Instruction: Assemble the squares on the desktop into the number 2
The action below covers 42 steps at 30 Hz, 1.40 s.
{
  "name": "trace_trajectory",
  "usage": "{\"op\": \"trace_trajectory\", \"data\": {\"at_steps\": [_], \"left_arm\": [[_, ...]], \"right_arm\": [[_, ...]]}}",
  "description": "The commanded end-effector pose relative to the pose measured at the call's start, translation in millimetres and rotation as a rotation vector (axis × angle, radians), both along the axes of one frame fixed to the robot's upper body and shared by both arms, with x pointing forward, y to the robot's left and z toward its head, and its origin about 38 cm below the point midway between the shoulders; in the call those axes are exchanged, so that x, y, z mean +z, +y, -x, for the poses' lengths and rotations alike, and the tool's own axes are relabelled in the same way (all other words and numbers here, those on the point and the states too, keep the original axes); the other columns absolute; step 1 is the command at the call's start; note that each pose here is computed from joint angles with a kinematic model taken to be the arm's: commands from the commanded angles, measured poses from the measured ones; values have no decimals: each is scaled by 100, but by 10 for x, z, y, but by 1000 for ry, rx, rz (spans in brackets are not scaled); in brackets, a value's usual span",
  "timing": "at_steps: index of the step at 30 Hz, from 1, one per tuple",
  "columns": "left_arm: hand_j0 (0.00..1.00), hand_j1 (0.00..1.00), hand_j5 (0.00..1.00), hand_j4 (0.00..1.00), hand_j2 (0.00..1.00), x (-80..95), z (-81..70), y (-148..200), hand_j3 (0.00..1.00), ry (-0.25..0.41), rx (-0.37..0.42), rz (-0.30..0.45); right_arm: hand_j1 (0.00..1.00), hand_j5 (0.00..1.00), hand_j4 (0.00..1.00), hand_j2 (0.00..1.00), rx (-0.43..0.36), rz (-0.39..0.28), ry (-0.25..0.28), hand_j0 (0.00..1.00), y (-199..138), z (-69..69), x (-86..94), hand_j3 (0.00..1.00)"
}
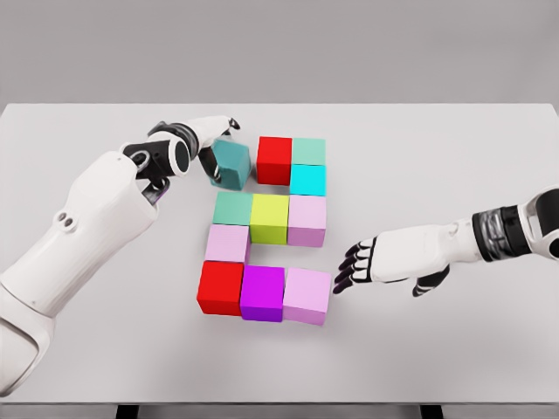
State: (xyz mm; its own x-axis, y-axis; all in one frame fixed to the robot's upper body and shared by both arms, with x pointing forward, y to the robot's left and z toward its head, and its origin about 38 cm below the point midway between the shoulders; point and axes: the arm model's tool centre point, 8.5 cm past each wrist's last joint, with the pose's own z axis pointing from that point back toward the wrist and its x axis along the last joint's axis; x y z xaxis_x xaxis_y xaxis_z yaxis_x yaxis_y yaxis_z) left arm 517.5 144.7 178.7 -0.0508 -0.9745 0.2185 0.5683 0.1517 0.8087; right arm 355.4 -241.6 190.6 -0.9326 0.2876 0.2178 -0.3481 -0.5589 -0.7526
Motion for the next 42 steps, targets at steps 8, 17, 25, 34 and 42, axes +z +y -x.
{"op": "trace_trajectory", "data": {"at_steps": [8,17,25,34,42], "left_arm": [[100,100,100,100,100,16,-11,18,100,-5,5,0],[100,100,100,100,100,2,14,-124,100,-9,-16,2],[100,100,100,100,100,32,18,-209,100,-17,-27,9],[100,100,100,100,100,28,19,-288,100,-25,-31,6],[100,100,100,100,100,25,13,-298,100,-25,-30,3]], "right_arm": [[100,100,100,100,4,-8,2,100,26,6,8,100],[100,100,100,100,6,-9,-7,100,35,-12,40,100],[100,100,100,100,22,-23,-7,100,123,-18,36,100],[100,100,100,100,-80,-42,-115,100,-199,-223,459,100],[100,100,100,100,-301,-162,-54,100,-940,-155,955,100]]}}
